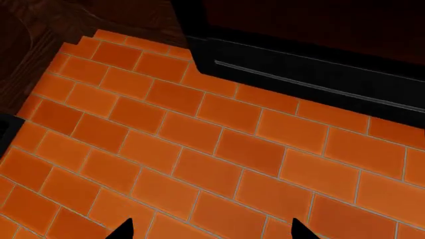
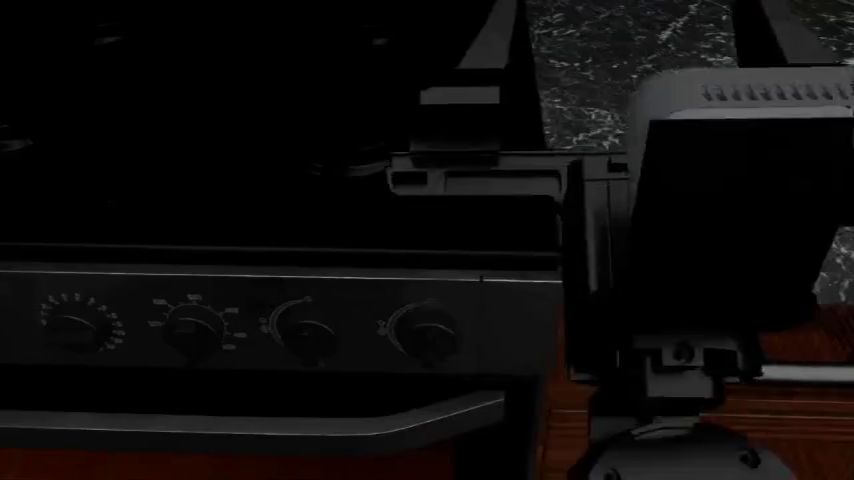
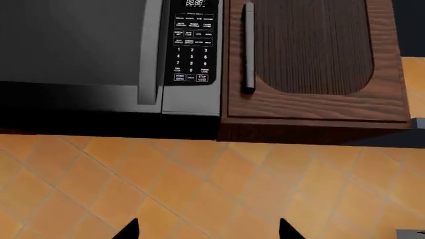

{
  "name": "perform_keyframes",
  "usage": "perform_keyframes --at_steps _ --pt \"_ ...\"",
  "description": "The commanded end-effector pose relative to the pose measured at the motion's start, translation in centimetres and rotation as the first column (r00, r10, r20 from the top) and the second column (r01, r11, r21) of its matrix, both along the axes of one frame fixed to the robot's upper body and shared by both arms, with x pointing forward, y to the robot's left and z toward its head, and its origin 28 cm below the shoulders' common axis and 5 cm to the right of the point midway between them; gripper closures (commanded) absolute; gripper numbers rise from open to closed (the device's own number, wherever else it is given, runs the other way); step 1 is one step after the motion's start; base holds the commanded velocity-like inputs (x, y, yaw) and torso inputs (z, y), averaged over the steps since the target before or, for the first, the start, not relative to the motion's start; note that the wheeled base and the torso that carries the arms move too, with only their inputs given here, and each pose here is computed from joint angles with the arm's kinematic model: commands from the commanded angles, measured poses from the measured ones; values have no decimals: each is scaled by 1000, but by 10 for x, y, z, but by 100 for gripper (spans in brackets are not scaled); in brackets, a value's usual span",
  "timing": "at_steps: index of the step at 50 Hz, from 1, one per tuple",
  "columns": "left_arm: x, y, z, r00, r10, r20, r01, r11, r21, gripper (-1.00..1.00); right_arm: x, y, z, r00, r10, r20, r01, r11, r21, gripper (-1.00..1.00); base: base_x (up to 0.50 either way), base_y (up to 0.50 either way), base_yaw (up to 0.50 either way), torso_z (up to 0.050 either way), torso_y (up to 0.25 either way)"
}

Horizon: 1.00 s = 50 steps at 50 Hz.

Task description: Press the stop button on the microwave

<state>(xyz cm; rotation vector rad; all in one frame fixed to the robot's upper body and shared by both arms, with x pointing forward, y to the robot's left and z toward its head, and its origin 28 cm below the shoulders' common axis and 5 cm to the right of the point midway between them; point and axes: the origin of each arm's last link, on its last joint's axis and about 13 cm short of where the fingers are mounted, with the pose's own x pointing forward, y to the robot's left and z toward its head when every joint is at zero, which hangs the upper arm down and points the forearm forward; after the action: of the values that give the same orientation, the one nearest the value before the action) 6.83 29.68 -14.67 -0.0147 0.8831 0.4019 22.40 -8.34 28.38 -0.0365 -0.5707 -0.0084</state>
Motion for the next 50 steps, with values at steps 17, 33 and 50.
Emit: perform_keyframes --at_steps 17,33,50 --pt "-23 -2 -5 993 48 -109 -54 997 -52 -100 41 22 142 998 -44 -33 43 998 -41 -100 0 0 0 0 0" --pt "-23 -2 -5 993 48 -109 -54 997 -52 -100 67 22 196 991 -57 -118 58 998 9 -100 0 0 0 0 0" --pt "-23 -2 -5 993 48 -109 -54 997 -52 -100 82 35 236 985 -90 -145 85 996 -41 -100 0 0 0 0 0"
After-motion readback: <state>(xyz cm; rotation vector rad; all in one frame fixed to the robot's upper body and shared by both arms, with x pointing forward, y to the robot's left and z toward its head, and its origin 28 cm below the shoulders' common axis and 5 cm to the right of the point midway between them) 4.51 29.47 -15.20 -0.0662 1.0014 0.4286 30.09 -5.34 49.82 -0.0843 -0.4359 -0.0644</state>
